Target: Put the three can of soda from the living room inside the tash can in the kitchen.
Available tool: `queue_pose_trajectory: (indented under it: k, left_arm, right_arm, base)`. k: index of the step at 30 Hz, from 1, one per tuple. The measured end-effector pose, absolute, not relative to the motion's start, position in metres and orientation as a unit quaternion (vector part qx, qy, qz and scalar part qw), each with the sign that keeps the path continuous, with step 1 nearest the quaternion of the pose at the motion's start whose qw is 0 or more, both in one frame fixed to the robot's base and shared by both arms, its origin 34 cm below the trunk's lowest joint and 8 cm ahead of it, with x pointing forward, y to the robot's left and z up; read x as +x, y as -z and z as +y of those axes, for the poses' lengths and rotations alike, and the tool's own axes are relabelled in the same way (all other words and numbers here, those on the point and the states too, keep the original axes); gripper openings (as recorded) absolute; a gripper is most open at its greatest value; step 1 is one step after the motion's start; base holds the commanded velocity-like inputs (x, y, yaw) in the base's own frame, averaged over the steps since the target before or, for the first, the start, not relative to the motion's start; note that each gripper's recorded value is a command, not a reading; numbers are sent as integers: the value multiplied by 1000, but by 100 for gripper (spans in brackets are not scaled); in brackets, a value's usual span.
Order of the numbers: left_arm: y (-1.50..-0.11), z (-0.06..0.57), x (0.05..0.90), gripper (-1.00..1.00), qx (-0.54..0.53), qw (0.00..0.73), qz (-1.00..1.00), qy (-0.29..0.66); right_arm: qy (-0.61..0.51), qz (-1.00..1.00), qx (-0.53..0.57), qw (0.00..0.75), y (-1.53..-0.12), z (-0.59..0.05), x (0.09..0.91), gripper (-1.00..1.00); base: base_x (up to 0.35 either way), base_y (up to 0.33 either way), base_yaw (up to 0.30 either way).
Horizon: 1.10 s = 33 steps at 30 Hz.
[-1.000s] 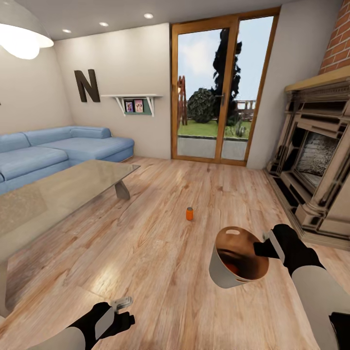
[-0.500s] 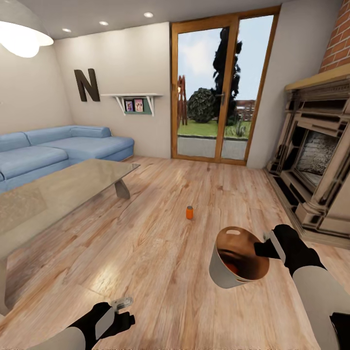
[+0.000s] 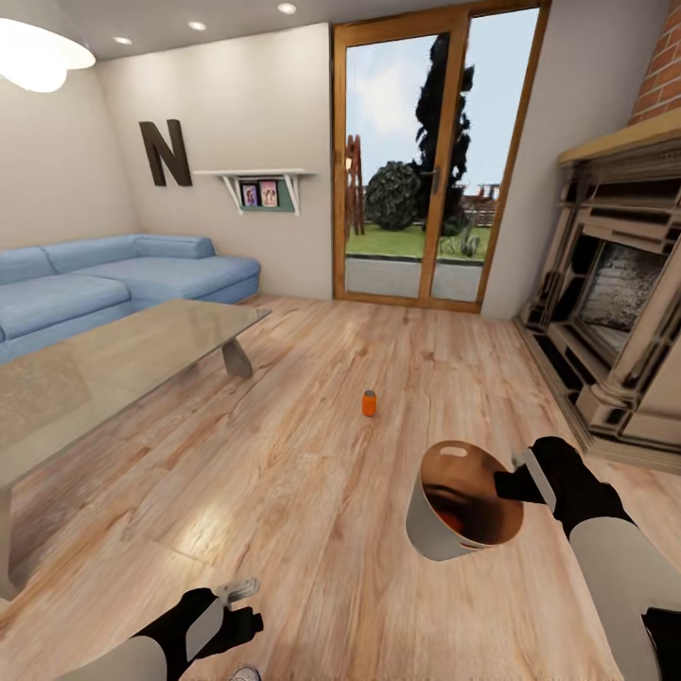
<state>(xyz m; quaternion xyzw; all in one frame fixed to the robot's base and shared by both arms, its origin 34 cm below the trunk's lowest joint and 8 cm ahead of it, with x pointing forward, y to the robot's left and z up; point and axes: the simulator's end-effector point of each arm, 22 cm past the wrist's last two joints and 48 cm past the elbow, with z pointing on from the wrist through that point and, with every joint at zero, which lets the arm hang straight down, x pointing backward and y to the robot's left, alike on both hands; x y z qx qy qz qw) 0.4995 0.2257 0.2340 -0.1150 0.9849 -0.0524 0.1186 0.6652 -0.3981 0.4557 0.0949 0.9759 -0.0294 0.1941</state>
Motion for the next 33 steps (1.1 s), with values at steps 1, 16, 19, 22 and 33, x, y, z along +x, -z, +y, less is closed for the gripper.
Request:
queue_pose_trajectory:
  k: [1, 16, 19, 22, 33]
  left_arm:
    - [-232, 225, 498, 100, -115, 117, 985, 52]
    - [-199, 227, 467, 100, -120, 74, 989, 46]
    - [-200, 228, 471, 100, -119, 85, 988, 44]
    - [-201, 231, 478, 100, -119, 101, 987, 40]
    - [-198, 234, 485, 100, -118, 121, 985, 30]
  right_arm:
    - [30, 976, 95, 192, -453, -398, 665, -100]
    - [32, 982, 93, 162, -416, -397, 661, -100]
    - [34, 982, 91, 162, -416, -396, 661, -100]
    - [32, 982, 91, 162, -416, -395, 661, -100]
    - [32, 983, 90, 156, -408, -394, 660, -100]
  base:
    - [0, 0, 0]
    - [0, 0, 0]
    - [0, 0, 0]
    - [0, 0, 0]
    - [0, 0, 0]
